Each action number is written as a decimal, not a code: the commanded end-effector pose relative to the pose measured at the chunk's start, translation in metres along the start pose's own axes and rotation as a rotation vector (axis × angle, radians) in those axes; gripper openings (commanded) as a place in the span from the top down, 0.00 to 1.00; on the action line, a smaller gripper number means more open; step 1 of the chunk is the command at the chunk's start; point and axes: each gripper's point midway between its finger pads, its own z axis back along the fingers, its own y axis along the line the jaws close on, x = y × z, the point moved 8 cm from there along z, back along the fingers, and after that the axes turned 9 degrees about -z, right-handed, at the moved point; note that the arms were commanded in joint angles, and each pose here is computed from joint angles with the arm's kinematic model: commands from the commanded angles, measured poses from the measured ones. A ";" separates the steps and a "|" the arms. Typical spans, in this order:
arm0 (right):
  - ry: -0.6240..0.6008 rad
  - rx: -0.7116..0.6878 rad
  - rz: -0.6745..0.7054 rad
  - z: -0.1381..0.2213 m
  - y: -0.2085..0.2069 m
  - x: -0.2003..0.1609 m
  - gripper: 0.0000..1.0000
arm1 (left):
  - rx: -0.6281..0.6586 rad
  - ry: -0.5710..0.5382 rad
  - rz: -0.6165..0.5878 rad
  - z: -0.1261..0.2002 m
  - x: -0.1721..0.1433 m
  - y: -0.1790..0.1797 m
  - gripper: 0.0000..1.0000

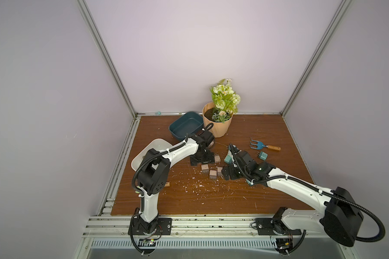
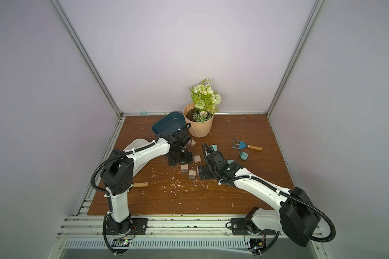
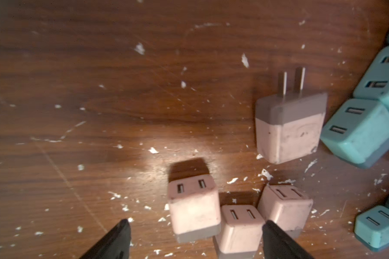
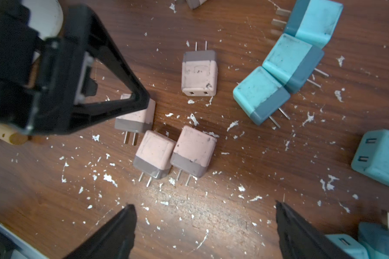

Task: Place the plugs by color into the storage box
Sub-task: Pick up the plug from the center of the board, then place the plug in the storage box, then move the distractor to the center of the board, then pick up the plug from the center of the board, then place the plug in the storage box.

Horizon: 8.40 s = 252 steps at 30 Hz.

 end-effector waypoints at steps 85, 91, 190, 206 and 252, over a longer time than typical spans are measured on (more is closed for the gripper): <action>-0.013 -0.031 -0.062 0.004 -0.008 0.000 0.01 | 0.328 0.021 0.483 0.019 -0.048 0.300 0.82; -0.018 -0.032 -0.067 0.005 -0.007 0.002 0.01 | 0.339 0.014 0.474 0.025 -0.047 0.300 0.53; -0.058 0.074 -0.095 0.000 0.018 0.039 0.02 | 0.049 -0.343 -0.204 0.095 0.038 0.075 0.64; -0.019 0.103 -0.045 -0.017 0.031 0.046 0.02 | 0.166 -0.330 0.195 0.114 0.002 0.278 0.67; -0.036 0.023 -0.085 0.003 0.022 0.032 0.02 | 0.259 -0.204 0.306 0.023 0.070 0.307 0.34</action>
